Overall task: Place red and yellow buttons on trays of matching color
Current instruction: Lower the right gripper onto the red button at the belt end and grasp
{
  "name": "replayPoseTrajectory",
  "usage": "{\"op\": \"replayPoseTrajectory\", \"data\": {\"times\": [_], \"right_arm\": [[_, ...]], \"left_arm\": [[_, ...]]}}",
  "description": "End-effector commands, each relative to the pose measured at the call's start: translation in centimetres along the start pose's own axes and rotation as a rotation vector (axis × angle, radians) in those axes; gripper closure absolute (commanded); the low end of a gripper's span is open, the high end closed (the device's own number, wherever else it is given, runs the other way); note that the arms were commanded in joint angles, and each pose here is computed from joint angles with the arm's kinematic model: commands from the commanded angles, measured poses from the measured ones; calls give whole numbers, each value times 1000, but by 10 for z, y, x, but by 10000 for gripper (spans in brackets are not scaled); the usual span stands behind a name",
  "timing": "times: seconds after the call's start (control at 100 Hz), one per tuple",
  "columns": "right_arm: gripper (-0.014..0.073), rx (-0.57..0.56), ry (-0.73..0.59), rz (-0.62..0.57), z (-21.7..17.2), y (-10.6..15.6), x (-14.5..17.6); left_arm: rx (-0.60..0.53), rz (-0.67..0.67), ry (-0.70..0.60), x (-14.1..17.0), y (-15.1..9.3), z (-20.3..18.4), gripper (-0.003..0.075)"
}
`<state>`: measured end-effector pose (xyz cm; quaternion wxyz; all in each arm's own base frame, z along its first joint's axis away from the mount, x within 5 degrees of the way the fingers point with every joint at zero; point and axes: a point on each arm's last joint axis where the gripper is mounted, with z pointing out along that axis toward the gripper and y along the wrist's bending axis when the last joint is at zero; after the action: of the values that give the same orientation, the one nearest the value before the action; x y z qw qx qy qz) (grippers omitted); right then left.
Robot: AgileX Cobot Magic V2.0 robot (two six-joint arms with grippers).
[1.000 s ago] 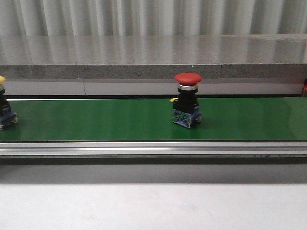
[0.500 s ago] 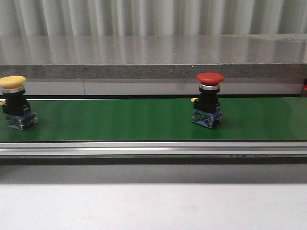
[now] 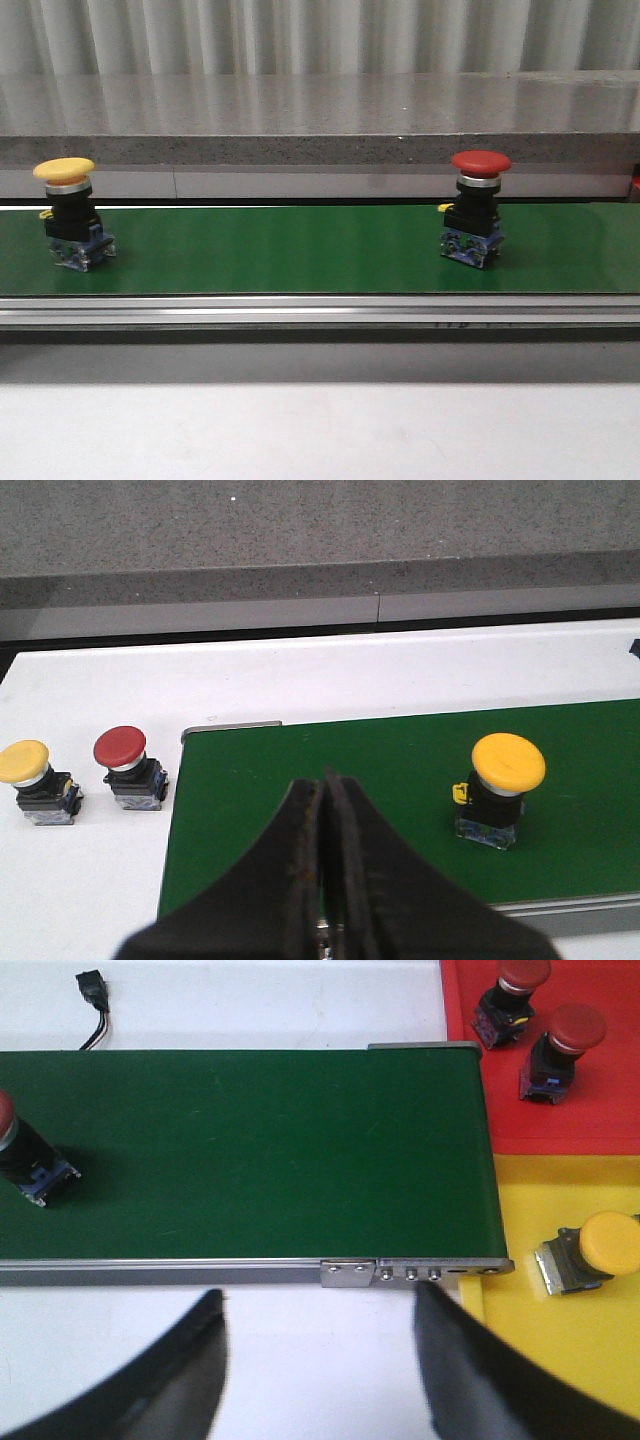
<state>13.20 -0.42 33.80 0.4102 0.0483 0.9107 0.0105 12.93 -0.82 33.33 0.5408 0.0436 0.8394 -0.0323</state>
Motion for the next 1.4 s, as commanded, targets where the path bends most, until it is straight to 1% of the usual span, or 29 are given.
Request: {"op": "replayPoseTrajectory", "data": {"times": [0.0, 0.03, 0.11, 0.19, 0.34, 0.39, 0.61, 0.75, 0.99, 1.17, 1.22, 1.27, 1.31, 1.32, 1.34, 1.39], "right_arm": [[-41, -4, -83, -13, -7, 1, -11], [-73, -6, -87, -13, -7, 1, -11], [-50, -25, -86, 4, -6, 3, -11], [-50, -52, -66, 5, 1, 6, -13], [-50, -139, 1, -136, 25, 23, -17], [-50, -159, 31, -167, 35, 29, -17], [-50, -212, 159, -239, 82, 54, -18], [-50, -230, 207, -267, 103, 67, -25], [-50, -227, 203, -268, 132, 78, -46], [-45, -214, 183, -278, 152, 83, -55], [-15, -209, 195, -283, 158, 83, -55], [52, -206, 208, -280, 161, 82, -55], [137, -203, 221, -279, 163, 82, -55], [169, -201, 223, -277, 163, 81, -56], [202, -200, 229, -277, 163, 81, -56], [340, -196, 239, -274, 164, 79, -55]], "left_arm": [[-8, -5, -101, -15, 0, -5, 740], [-8, -5, -101, -15, 0, -5, 740], [-8, -5, -101, -15, 0, -5, 740], [-8, -5, -101, -15, 0, -5, 740], [-8, -5, -101, -15, 0, -5, 740], [-8, -5, -101, -15, 0, -5, 740], [-8, -5, -101, -15, 0, -5, 740], [-8, -5, -101, -15, 0, -5, 740], [-8, -5, -101, -15, 0, -5, 740], [-8, -5, -101, -15, 0, -5, 740], [-8, -5, -101, -15, 0, -5, 740], [-8, -5, -101, -15, 0, -5, 740], [-8, -5, -101, -15, 0, -5, 740], [-8, -5, -101, -15, 0, -5, 740], [-8, -5, -101, -15, 0, -5, 740], [-8, -5, -101, -15, 0, -5, 740]]}}
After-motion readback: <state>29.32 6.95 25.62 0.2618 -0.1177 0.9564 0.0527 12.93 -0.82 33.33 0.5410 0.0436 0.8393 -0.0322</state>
